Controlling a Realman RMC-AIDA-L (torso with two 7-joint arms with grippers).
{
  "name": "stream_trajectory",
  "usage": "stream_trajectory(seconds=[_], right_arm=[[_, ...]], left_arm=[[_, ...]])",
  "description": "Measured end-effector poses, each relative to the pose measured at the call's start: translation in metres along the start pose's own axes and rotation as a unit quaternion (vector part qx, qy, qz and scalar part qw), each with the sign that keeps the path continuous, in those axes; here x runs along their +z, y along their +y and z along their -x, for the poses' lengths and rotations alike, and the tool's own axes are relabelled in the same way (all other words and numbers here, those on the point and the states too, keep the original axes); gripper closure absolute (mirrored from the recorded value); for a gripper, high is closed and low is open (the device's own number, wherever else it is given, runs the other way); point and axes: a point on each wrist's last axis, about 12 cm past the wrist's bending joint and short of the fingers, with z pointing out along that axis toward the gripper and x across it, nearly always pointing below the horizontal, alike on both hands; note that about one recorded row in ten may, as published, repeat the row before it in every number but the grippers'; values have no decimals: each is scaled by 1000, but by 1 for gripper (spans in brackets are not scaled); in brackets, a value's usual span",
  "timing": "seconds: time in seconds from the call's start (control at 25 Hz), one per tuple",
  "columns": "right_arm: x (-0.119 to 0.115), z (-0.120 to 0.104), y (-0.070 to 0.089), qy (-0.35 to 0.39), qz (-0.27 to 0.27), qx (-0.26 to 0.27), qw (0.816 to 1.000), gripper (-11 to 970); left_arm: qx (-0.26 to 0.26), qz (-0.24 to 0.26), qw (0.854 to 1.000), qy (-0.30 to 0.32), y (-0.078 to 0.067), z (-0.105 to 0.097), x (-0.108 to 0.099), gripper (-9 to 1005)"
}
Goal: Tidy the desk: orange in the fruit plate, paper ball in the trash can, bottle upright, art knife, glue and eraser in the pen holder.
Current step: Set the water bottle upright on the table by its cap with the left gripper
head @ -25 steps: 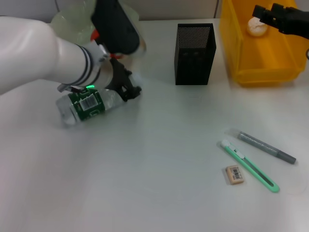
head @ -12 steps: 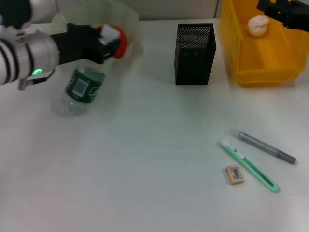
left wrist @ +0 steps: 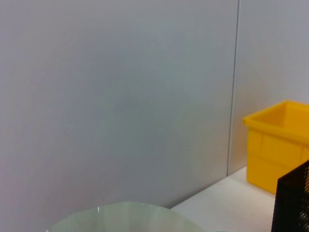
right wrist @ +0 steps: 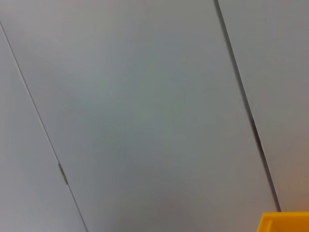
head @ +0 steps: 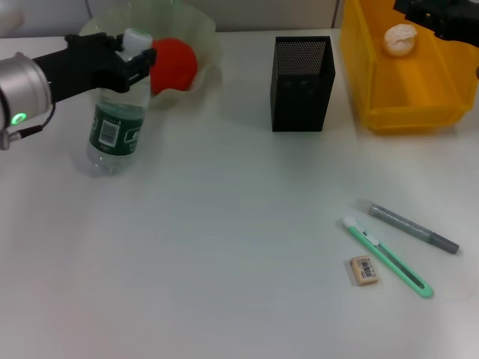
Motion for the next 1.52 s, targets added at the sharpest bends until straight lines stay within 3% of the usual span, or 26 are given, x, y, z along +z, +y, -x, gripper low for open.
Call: stream_trajectory(seconds=[0.44,1.2,1.52], right_arm=[[4,-2,0,3,2,-3,1000,275],[5,-5,2,5,6,1,1000,275],[7,-4,4,10,16,-1,1000,276]], left_arm=[[-63,-30,995,-66,10,-24,-25,552],[-37,-39,996,-74,4,-31,-26,556],[-47,-29,994,-95,5,-45,-33,557]])
